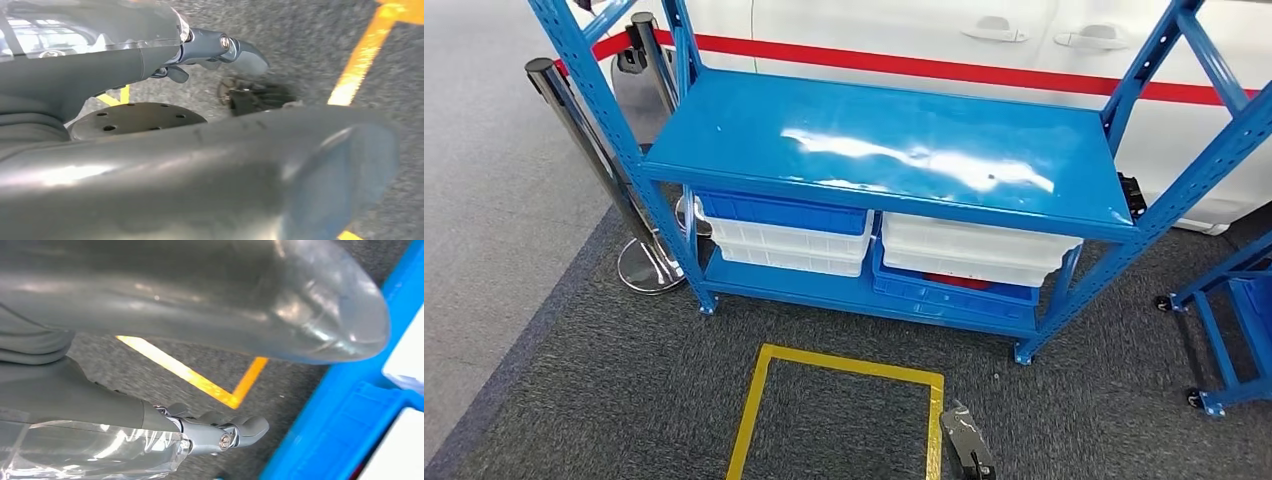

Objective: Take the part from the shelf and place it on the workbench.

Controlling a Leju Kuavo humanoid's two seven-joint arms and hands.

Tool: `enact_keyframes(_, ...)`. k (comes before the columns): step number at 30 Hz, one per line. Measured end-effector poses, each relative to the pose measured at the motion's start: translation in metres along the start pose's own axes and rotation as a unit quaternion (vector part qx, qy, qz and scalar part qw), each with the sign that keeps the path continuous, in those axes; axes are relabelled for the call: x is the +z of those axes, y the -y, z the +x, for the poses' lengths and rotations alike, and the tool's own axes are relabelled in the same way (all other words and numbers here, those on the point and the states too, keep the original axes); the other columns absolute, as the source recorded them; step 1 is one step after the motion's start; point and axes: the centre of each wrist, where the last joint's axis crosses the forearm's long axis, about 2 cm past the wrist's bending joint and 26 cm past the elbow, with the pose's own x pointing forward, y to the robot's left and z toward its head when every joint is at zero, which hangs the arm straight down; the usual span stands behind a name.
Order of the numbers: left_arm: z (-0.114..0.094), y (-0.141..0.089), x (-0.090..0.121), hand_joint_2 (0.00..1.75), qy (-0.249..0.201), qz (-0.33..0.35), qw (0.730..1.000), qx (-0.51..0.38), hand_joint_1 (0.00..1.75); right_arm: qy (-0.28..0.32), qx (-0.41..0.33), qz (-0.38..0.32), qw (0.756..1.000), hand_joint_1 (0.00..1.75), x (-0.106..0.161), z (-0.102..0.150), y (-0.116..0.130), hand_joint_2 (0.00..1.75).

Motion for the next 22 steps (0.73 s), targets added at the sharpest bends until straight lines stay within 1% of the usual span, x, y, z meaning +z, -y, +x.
enact_keyframes(4, 0.001, 0.003, 0.000, 0.00, -0.003, -0.003, 1.000, -0.001, 0.00, -0.006, 0.005, -0.001, 1.000, 0.00, 0.003, -0.005, 0.002, 0.00)
enact_keyframes(9, 0.007, 0.004, -0.002, 0.00, -0.004, -0.012, 1.000, -0.011, 0.00, 0.004, 0.006, -0.009, 1.000, 0.00, -0.004, 0.002, 0.004, 0.00)
enact_keyframes(15, 0.002, 0.001, 0.000, 0.00, -0.002, -0.009, 1.000, -0.017, 0.00, 0.000, -0.013, 0.002, 1.000, 0.00, -0.002, 0.003, -0.003, 0.00)
enact_keyframes(19, -0.001, 0.000, 0.000, 0.00, 0.002, -0.005, 1.000, -0.016, 0.00, -0.005, -0.038, 0.004, 0.999, 0.00, -0.003, 0.008, -0.006, 1.75)
enact_keyframes(22, -0.005, 0.000, 0.001, 0.00, 0.001, -0.003, 1.000, -0.015, 0.00, -0.012, -0.043, -0.001, 0.999, 0.00, -0.004, 0.008, -0.007, 1.75)
